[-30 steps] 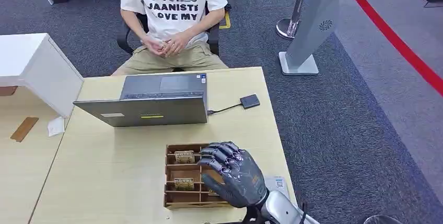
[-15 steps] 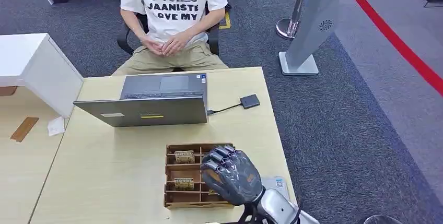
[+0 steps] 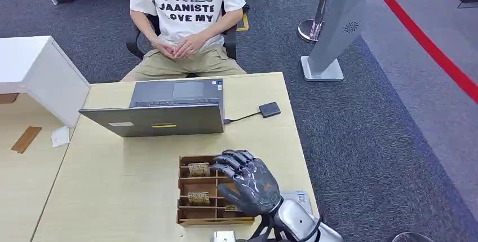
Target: Pass the card to the sensor for recognition and then transmit it.
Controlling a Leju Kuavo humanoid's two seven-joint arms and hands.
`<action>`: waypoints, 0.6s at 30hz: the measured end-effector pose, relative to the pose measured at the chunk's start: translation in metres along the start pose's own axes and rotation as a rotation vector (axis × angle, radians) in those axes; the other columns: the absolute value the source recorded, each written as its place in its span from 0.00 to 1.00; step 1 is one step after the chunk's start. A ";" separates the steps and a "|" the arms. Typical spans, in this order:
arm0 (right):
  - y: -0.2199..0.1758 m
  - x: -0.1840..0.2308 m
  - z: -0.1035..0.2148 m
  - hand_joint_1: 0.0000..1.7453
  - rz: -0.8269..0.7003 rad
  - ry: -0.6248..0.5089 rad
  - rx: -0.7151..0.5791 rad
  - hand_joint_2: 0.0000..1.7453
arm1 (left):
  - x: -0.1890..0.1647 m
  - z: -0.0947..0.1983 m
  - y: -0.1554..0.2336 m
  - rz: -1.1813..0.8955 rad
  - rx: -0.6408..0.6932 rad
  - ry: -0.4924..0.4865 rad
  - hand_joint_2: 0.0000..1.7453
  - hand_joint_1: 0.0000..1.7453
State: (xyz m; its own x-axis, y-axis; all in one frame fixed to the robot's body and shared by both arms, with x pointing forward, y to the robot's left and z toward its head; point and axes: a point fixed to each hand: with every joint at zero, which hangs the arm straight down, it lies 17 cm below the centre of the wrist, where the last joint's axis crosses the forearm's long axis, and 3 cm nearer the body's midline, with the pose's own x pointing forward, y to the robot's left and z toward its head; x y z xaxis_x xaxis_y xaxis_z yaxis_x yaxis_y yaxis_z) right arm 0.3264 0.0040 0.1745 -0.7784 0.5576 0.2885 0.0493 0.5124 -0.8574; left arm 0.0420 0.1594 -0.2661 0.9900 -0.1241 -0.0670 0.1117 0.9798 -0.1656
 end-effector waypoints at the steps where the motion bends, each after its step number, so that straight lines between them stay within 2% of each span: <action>1: 0.001 0.000 0.000 0.42 -0.002 0.002 0.003 1.00 | 0.000 0.000 0.000 -0.001 0.000 0.001 0.00 0.00; 2: 0.003 -0.001 -0.001 0.38 -0.004 0.005 0.009 1.00 | 0.000 0.000 0.000 -0.001 0.000 0.002 0.00 0.00; 4: 0.006 -0.002 -0.002 0.42 -0.006 0.012 0.018 1.00 | -0.001 0.000 0.000 -0.001 0.000 0.005 0.00 0.00; 5: 0.007 -0.002 -0.002 0.39 -0.006 0.013 0.021 1.00 | -0.001 0.000 0.000 -0.001 0.000 0.005 0.00 0.00; 10: 0.013 -0.005 -0.005 0.39 -0.007 0.022 0.036 1.00 | -0.001 0.000 0.000 -0.006 0.000 0.007 0.00 0.00; 11: 0.014 -0.007 -0.006 0.45 -0.007 0.025 0.040 1.00 | -0.001 0.000 0.000 -0.008 0.000 0.007 0.00 0.00; 13: 0.015 -0.010 -0.007 0.45 -0.008 0.034 0.043 1.00 | -0.001 0.000 0.000 -0.009 0.000 0.007 0.00 0.00; 15: 0.016 -0.013 -0.007 0.36 -0.005 0.041 0.045 1.00 | -0.001 0.000 0.000 -0.010 0.000 0.007 0.00 0.00; 16: 0.016 -0.014 -0.007 0.37 -0.005 0.044 0.046 1.00 | -0.001 0.000 0.000 -0.010 -0.001 0.007 0.00 0.00; 17: 0.017 -0.015 -0.007 0.49 -0.005 0.047 0.049 1.00 | -0.001 0.000 0.000 -0.010 -0.001 0.007 0.00 0.00; 18: 0.018 -0.016 -0.007 0.52 -0.005 0.050 0.052 1.00 | -0.001 0.000 0.000 -0.010 0.000 0.007 0.00 0.00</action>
State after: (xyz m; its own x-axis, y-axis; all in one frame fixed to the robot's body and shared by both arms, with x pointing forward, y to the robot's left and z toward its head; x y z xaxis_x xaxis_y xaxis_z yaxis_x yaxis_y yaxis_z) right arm 0.3444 0.0092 0.1575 -0.7465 0.5876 0.3123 0.0123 0.4814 -0.8764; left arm 0.0413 0.1594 -0.2659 0.9882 -0.1352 -0.0723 0.1217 0.9785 -0.1668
